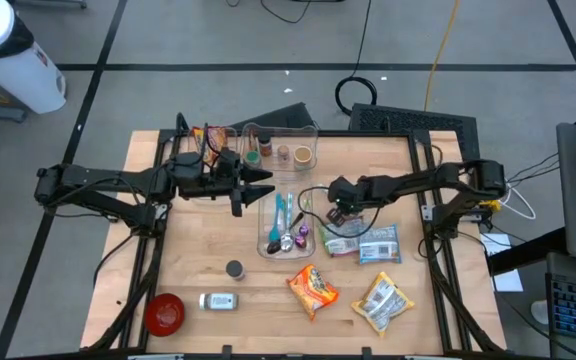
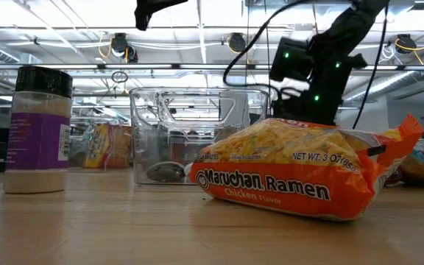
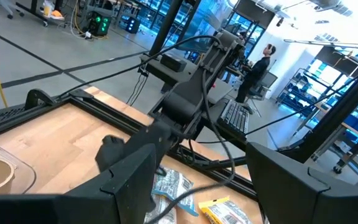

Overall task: Pick & Place Food Item
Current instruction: Put the white blue spoon into the bottom right transparent bin

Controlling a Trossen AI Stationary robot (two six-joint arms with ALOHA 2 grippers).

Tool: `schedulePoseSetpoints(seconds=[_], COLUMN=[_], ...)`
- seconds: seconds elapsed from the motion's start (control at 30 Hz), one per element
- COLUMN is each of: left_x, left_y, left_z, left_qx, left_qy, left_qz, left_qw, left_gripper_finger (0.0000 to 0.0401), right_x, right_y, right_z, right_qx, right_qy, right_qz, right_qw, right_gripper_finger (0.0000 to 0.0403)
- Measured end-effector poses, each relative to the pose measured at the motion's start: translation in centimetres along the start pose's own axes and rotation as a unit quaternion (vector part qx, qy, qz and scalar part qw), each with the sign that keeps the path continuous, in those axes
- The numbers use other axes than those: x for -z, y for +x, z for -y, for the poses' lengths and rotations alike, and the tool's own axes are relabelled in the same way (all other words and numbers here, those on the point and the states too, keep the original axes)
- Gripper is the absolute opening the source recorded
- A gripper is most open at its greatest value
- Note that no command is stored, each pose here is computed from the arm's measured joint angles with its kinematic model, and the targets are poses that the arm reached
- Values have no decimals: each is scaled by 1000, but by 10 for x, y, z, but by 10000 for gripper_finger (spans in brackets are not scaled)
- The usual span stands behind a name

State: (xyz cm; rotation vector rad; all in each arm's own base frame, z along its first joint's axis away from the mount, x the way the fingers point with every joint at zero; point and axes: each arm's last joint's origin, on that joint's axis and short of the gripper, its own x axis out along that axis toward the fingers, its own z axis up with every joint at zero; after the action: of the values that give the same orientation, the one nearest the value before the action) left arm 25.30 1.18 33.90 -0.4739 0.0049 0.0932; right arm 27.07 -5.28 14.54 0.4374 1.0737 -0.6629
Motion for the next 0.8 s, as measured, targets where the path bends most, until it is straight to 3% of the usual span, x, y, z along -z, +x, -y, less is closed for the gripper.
schedulePoseSetpoints(seconds=[0.2, 0.4, 0.5, 0.63, 0.8], left_x=[0, -3, -5, -9, -8], left_y=[0, 0, 0, 1, 9], left_z=[0, -5, -10, -17, -24], left_qx=[0, -9, -19, -32, 0], left_qy=[8, 6, -12, -30, -43], left_qz=[1, 5, 11, 18, 9], left_qw=[1000, 1000, 1000, 999, 999], left_gripper_finger=[255, 255, 255, 255, 255], right_x=[-2, -14, -23, -33, -43], right_y=[-38, -91, -123, -159, -180], right_z=[10, 17, 20, 24, 18], right_qx=[-2, -81, -144, -225, -316], right_qy=[0, 68, 108, 158, 181], right_qz=[34, 158, 247, 352, 419], right_qw=[999, 982, 952, 895, 832], right_gripper_finger=[3, 1, 1, 1, 1])
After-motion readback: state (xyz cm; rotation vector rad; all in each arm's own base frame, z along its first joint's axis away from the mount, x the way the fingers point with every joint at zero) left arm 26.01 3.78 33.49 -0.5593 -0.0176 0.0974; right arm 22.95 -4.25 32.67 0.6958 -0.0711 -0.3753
